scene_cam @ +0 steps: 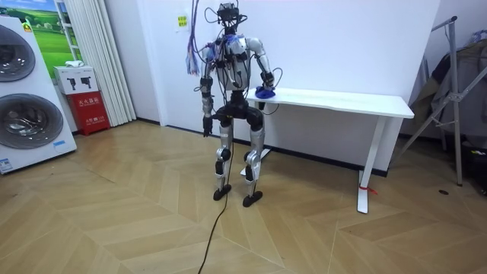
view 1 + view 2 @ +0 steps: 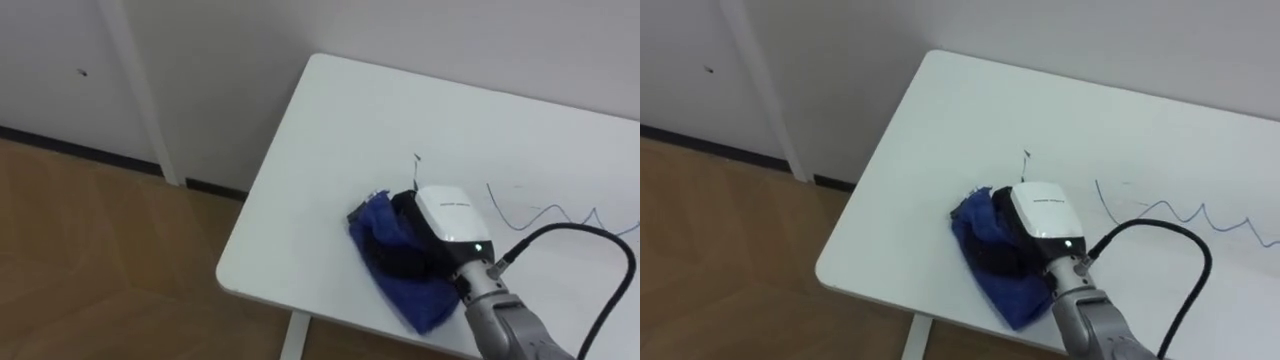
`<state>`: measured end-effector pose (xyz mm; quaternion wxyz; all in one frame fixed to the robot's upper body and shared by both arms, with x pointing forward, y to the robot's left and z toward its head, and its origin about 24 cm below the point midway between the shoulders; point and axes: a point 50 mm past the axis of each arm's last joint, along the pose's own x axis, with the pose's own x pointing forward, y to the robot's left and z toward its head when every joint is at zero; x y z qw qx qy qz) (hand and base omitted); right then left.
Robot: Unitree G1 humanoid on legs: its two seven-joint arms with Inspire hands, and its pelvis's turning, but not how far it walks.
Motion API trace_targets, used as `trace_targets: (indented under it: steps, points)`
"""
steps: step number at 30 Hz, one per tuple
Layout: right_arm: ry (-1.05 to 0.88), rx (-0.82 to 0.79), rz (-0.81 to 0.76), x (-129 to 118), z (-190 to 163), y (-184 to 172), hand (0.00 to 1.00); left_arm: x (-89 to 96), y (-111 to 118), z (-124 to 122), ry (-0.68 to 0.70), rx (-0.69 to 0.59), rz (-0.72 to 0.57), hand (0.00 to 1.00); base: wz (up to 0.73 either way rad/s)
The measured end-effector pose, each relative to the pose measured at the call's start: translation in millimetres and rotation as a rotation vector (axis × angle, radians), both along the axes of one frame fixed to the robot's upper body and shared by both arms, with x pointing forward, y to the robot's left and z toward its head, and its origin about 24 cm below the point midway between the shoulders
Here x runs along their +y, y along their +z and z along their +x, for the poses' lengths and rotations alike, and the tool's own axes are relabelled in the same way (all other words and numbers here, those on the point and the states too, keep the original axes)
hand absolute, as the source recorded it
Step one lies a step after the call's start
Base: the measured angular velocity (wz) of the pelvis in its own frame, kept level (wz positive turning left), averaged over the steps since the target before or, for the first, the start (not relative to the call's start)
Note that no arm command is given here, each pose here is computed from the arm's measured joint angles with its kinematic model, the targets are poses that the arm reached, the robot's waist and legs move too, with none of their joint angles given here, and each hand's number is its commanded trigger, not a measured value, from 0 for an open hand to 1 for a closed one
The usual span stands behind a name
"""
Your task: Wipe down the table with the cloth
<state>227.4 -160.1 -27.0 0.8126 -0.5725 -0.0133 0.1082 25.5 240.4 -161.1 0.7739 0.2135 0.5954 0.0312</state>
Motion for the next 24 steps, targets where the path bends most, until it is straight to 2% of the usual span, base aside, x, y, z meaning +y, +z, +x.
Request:
trace_targets:
  steps: [5, 9, 11, 15, 17, 24]
  points:
    - [-0.040, -0.004, 0.087, 0, 24, 12, 1.00, -0.5, -1, -5, 0.007, 0.025, 0.003, 0.00, -0.03]
    - [-0.159, 0.006, 0.122, -23, 47, 14, 1.00, 0.8, -1, -11, 0.023, 0.043, 0.001, 0.00, 0.07]
    - [-0.265, 0.033, 0.095, -48, 52, 10, 1.00, 2.2, -1, -14, 0.058, 0.054, 0.003, 0.00, 0.16]
    - [-0.402, 0.045, 0.047, -91, 45, 8, 1.00, 12.2, 2, -18, 0.100, 0.049, 0.020, 0.00, 0.08]
    - [-0.453, 0.058, 0.047, -104, 41, 6, 1.00, 14.5, 3, -21, 0.120, 0.048, 0.019, 0.00, -0.02]
    - [-0.581, 0.082, 0.044, -133, 18, -6, 1.00, 14.8, 6, -11, 0.110, 0.000, 0.016, 0.00, -0.01]
